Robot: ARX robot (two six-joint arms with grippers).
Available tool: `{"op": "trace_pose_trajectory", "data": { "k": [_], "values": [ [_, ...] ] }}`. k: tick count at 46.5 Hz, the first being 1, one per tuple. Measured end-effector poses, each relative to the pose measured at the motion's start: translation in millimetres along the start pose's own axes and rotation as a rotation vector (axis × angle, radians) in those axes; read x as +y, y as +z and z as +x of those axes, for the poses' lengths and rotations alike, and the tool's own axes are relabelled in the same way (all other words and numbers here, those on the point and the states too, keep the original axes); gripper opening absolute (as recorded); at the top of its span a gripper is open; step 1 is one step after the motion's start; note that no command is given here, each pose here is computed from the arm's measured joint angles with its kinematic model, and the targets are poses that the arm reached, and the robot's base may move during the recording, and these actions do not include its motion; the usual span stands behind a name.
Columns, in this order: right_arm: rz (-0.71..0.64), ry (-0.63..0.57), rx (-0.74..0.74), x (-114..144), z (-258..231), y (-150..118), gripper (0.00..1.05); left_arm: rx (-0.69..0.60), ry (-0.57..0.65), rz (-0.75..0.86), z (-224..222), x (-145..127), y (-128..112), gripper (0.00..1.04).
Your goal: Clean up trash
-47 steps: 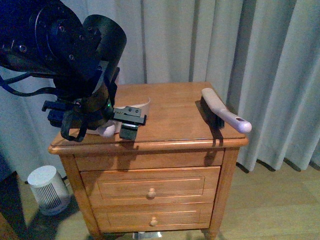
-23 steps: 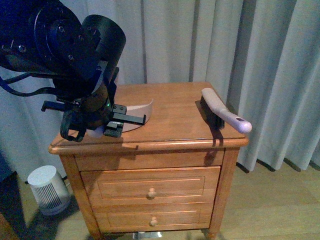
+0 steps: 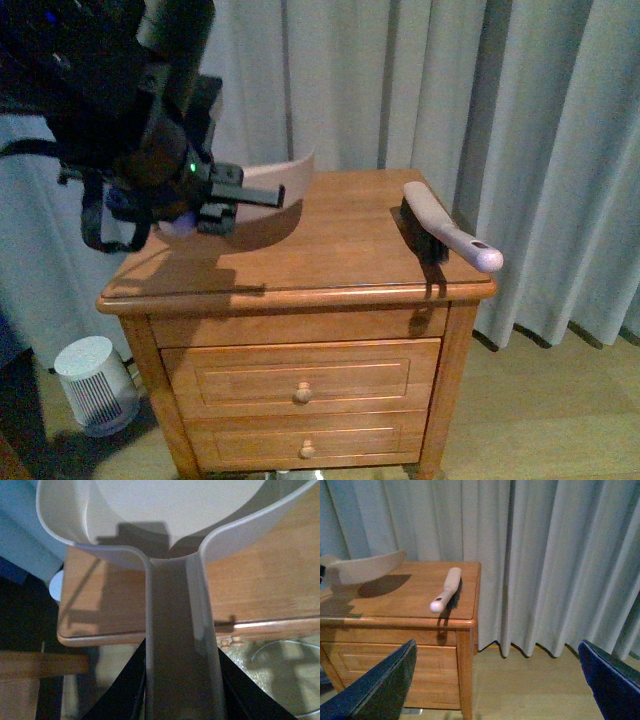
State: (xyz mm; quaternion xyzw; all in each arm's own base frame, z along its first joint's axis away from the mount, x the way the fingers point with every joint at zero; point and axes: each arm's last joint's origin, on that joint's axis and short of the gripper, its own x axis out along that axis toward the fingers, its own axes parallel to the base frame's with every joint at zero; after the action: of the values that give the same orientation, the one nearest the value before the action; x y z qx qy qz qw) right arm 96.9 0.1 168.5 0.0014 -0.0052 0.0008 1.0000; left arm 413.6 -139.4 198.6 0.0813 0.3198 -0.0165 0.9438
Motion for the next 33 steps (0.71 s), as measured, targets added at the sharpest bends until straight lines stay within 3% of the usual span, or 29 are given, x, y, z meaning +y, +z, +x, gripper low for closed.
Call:
{"op": "trace_pose_trajectory", "data": {
  "k": [7, 13, 26, 33],
  "values": [
    [0.000, 0.000, 0.000, 0, 0, 0, 0.97, -0.237, -0.017, -0.003, -56, 23, 26, 0.28],
    [0.000, 0.000, 0.000, 0, 0, 0, 0.97, -0.374, -0.032, 0.005, -102, 48, 30, 0.28],
    [0.000, 0.000, 0.000, 0, 0, 0, 0.97, -0.593, 0.079, 0.100, -195, 110, 1, 0.28],
    [0.000, 0.000, 0.000, 0, 0, 0, 0.97, -0.654, 0.122, 0.119, -227, 126, -18, 0.28]
  ]
}}
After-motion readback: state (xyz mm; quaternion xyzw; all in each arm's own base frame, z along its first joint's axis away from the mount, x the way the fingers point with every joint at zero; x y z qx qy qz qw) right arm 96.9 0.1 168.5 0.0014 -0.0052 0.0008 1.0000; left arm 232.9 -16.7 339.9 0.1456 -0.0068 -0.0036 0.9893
